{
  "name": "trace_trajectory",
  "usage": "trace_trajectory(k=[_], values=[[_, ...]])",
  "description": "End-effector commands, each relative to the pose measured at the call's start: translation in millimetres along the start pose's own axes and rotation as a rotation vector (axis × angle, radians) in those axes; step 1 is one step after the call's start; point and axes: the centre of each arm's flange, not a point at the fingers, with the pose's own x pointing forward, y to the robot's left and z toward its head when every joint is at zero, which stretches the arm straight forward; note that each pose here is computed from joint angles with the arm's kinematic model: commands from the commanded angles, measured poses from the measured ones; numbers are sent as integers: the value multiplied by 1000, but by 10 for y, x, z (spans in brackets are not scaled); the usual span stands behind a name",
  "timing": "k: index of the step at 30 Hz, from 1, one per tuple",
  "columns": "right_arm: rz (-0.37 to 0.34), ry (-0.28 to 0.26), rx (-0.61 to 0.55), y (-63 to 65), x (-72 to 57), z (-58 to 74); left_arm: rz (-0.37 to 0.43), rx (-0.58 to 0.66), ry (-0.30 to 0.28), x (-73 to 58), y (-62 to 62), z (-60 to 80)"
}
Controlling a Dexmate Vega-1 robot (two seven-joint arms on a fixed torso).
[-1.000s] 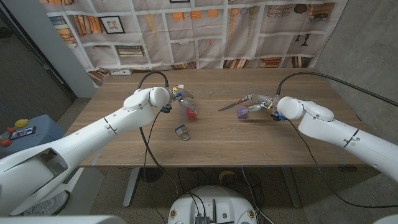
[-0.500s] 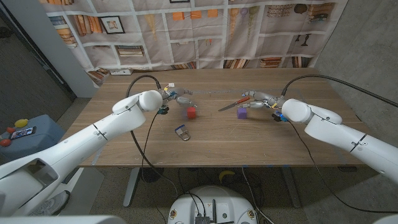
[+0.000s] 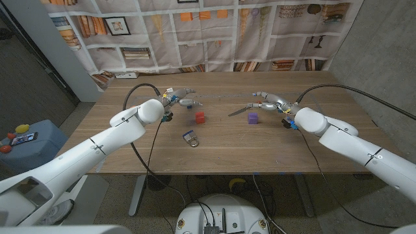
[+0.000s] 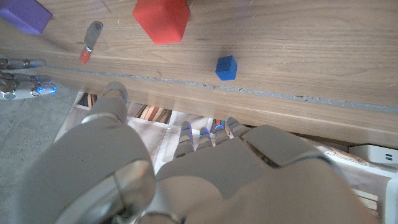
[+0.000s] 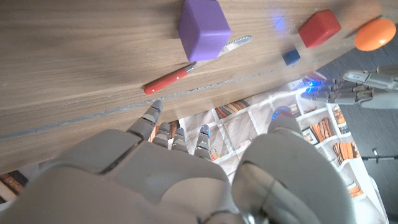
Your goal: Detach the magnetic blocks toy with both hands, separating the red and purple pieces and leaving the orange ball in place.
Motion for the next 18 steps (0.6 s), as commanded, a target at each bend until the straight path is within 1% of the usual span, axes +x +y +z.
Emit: trace_trajectory(k=[1, 4, 7, 10, 12, 14, 18], values=[[-97, -30, 161, 35, 47, -111, 115, -204, -54, -5, -75, -277], [-115, -59, 228, 45, 80, -150, 131, -223, -68, 15, -81, -325], [-116, -57, 267, 50, 112, -171, 148, -265, -80, 27, -83, -361], [-138, -80, 324, 53, 128, -204, 171, -311, -82, 29, -81, -388], [-149, -80, 340, 46, 134, -218, 194, -357, -89, 32, -88, -406], [-159, -89, 369, 49, 143, -248, 202, -396, -101, 41, -95, -416], [-184, -102, 412, 54, 135, -302, 205, -430, -114, 66, -112, -416]])
